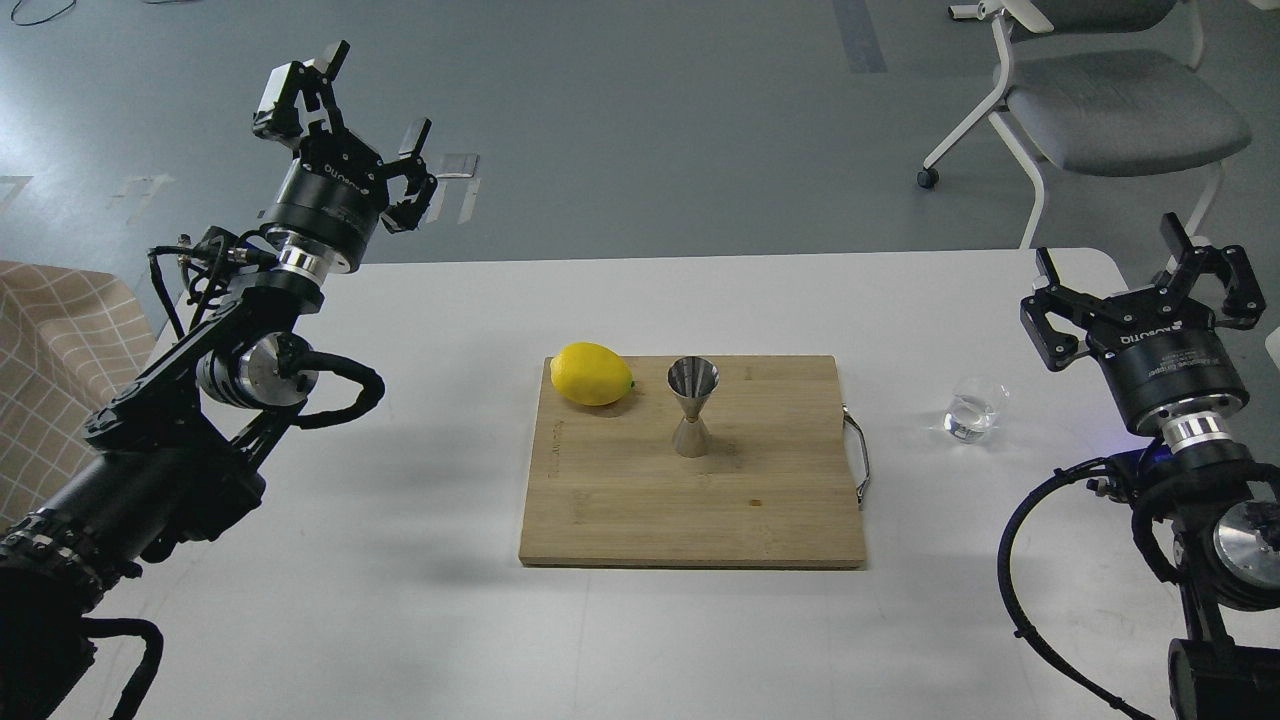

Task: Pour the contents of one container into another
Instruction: 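Lower the right gripper toward the clear glass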

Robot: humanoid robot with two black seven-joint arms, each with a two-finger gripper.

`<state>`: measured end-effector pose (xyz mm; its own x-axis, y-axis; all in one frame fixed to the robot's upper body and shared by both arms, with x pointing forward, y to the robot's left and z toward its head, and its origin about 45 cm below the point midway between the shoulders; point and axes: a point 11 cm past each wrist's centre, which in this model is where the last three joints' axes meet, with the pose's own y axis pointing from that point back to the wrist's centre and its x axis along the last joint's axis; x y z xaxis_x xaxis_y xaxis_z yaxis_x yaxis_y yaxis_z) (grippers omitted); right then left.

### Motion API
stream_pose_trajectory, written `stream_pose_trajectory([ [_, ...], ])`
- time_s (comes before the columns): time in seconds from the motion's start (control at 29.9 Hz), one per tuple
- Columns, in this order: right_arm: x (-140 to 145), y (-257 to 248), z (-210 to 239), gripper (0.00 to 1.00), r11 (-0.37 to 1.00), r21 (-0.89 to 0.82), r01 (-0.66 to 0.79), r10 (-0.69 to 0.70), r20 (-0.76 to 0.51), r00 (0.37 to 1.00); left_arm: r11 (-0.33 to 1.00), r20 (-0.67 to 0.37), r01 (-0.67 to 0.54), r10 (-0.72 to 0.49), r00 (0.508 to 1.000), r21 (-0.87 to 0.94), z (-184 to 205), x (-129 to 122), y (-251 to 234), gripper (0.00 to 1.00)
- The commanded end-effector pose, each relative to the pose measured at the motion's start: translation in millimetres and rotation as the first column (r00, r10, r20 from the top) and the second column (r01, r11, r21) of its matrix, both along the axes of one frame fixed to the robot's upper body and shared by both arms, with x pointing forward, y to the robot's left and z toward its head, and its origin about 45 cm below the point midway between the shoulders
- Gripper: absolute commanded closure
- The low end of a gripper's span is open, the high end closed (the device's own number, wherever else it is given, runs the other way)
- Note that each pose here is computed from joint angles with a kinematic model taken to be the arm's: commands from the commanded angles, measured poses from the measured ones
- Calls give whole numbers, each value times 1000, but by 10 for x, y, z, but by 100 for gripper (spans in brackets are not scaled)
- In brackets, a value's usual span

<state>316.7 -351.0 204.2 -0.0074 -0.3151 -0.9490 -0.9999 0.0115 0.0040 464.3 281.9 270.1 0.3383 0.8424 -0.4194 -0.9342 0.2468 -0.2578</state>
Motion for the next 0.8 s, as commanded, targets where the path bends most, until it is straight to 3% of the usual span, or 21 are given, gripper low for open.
stream_pose_trajectory([
  [0.0, -108, -20, -43, 1, 1000, 3, 16, -16, -43, 999, 1000, -1, 1, -1, 1000, -1, -3, 0, -6, 2],
  [0.33, -479, -34, -305, 1, 992, 119, 36, -22, -116, 993, 1000, -16, -1, 1, 1000, -3, -79, -29, -1, 2],
  [0.77, -588, 110, -564, 4, 982, 189, 20, 18, -199, 980, 1000, -16, -1, 1, 1000, -3, -79, -29, -1, 2],
])
